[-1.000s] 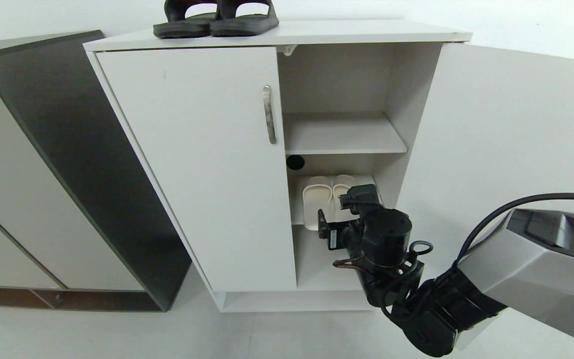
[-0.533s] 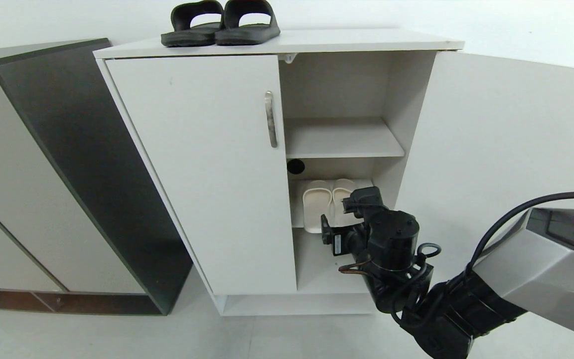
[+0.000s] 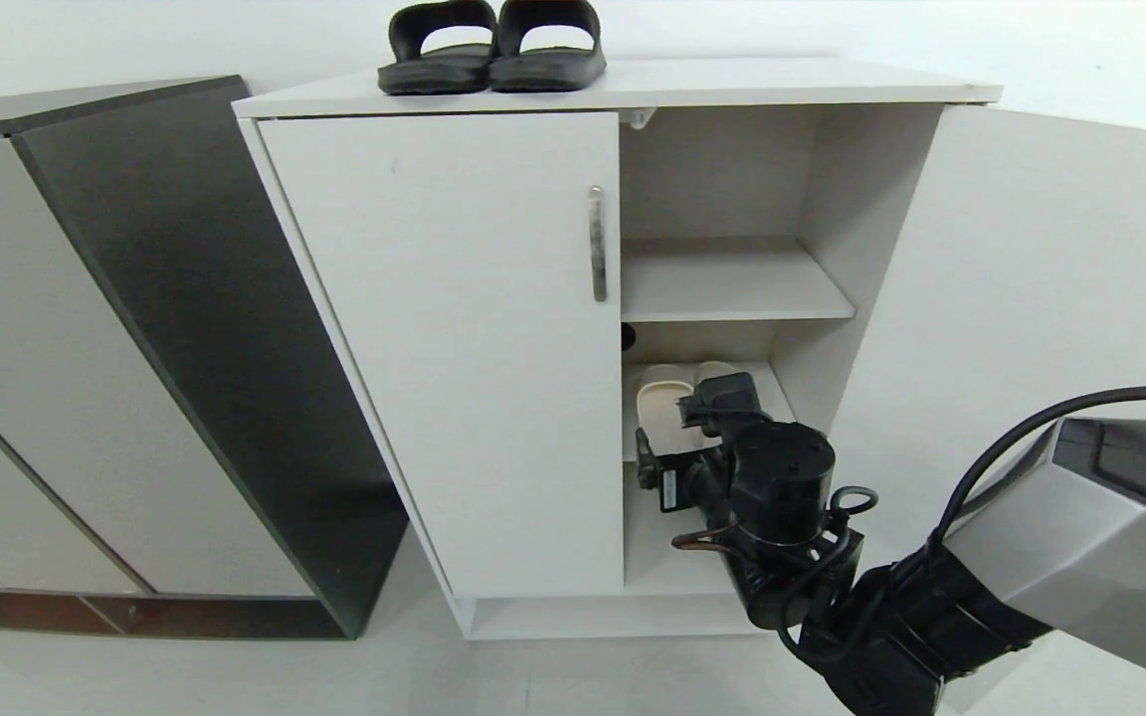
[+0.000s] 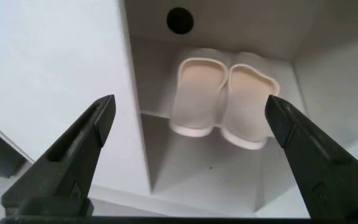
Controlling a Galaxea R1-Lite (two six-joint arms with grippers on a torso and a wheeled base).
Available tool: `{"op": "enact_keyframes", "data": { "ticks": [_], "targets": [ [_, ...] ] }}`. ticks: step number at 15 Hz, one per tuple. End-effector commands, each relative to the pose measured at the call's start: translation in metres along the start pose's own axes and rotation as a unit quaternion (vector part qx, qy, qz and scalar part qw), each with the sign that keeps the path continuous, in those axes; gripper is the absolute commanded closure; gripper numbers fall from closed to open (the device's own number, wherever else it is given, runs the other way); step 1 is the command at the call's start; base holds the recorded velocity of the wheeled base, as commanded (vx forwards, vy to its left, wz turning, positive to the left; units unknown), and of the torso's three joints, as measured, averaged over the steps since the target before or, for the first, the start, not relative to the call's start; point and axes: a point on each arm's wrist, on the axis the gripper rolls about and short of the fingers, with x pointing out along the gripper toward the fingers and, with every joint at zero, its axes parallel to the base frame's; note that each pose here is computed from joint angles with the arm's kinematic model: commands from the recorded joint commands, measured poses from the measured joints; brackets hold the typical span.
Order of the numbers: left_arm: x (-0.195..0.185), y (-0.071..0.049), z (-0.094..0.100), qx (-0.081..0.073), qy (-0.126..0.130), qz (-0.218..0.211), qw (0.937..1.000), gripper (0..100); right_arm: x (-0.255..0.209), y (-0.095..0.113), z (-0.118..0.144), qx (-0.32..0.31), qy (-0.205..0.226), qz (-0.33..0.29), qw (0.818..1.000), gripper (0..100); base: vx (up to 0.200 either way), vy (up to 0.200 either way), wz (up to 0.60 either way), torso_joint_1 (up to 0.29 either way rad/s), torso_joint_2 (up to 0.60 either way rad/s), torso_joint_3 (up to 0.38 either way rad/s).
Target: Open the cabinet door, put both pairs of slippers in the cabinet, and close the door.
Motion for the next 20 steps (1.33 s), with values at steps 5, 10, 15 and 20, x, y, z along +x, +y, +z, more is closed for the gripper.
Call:
{"op": "enact_keyframes", "data": {
  "ticks": [5, 10, 15, 20],
  "targets": [
    [0.0001, 0.0000, 0.0000, 0.000, 0.000, 0.000, 1.0000, 100, -0.0009, -0.0003, -0.0034, -0.005, 0.005, 0.000, 1.000, 0, 0.000, 0.200, 0.00, 0.002, 0.00, 0.002],
    [0.0001, 0.0000, 0.0000, 0.000, 0.000, 0.000, 1.0000, 100, -0.0008, -0.0002, -0.0040, -0.009, 0.006, -0.001, 1.000, 0, 0.000, 0.200, 0.00, 0.003, 0.00, 0.003],
    [0.0001, 0.0000, 0.0000, 0.000, 0.000, 0.000, 1.0000, 100, -0.0009, -0.0004, -0.0023, -0.007, 0.003, -0.002, 1.000, 0, 0.000, 0.000, 0.00, 0.000, 0.00, 0.000],
    [0.0001, 0.0000, 0.0000, 0.001, 0.000, 0.000, 1.0000, 100, -0.0003, -0.0021, -0.0043, -0.016, 0.005, -0.005, 1.000, 0, 0.000, 0.000, 0.00, 0.000, 0.00, 0.000]
  ]
}}
